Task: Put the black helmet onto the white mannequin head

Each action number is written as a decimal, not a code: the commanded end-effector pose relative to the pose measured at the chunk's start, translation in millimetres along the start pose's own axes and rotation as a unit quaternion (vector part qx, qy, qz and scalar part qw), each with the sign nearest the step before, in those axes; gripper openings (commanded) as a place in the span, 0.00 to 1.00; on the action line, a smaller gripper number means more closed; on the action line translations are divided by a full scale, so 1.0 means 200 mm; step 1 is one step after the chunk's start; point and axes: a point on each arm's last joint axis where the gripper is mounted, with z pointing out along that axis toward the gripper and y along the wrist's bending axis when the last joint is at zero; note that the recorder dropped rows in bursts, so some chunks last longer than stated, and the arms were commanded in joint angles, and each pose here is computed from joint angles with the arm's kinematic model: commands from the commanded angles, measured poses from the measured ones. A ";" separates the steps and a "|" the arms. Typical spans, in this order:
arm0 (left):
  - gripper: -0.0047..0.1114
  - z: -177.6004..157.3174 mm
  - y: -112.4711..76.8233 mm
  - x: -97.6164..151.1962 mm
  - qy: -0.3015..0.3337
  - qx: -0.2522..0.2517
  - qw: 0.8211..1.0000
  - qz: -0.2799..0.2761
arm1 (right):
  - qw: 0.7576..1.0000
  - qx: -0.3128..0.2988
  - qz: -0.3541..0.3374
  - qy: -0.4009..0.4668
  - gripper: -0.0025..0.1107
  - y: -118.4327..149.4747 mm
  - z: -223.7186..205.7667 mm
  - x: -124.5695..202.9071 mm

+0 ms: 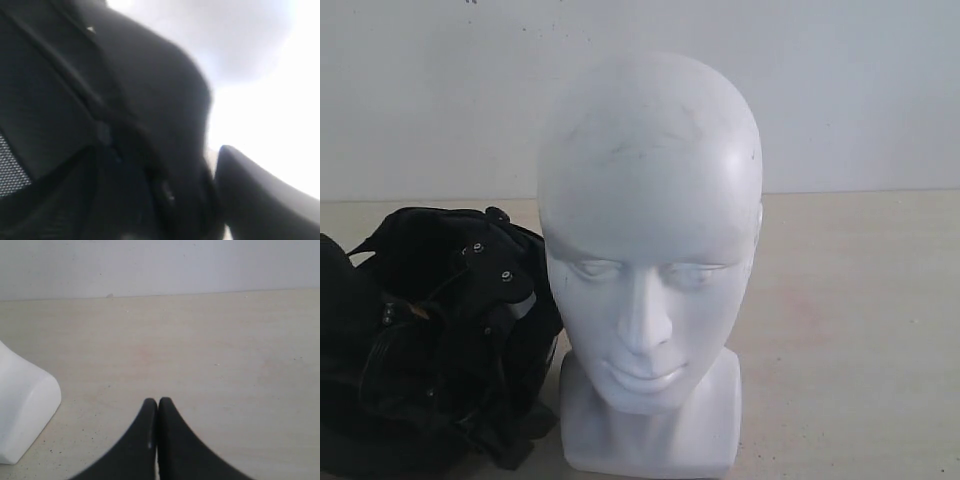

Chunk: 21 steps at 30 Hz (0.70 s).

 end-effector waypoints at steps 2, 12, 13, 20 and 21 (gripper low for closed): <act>0.55 -0.03 -0.01 -0.02 -0.008 0.003 1.000 0.004 | 1.000 0.002 -0.001 -0.008 0.02 0.00 0.00 -0.01; 0.55 -0.10 -0.01 -0.05 -0.031 -0.004 0.999 0.013 | 1.000 0.002 -0.001 -0.008 0.02 0.00 0.00 -0.01; 0.55 -0.10 -0.01 -0.05 -0.031 -0.004 0.999 0.013 | 1.000 0.002 -0.001 -0.008 0.02 0.00 0.00 -0.01; 0.55 -0.10 -0.01 -0.05 -0.030 -0.005 0.999 0.016 | 1.000 0.002 -0.001 -0.008 0.02 0.00 0.00 -0.01; 0.55 -0.10 -0.01 -0.05 -0.029 -0.005 0.999 0.020 | 1.000 0.002 -0.001 -0.008 0.02 0.00 0.00 -0.01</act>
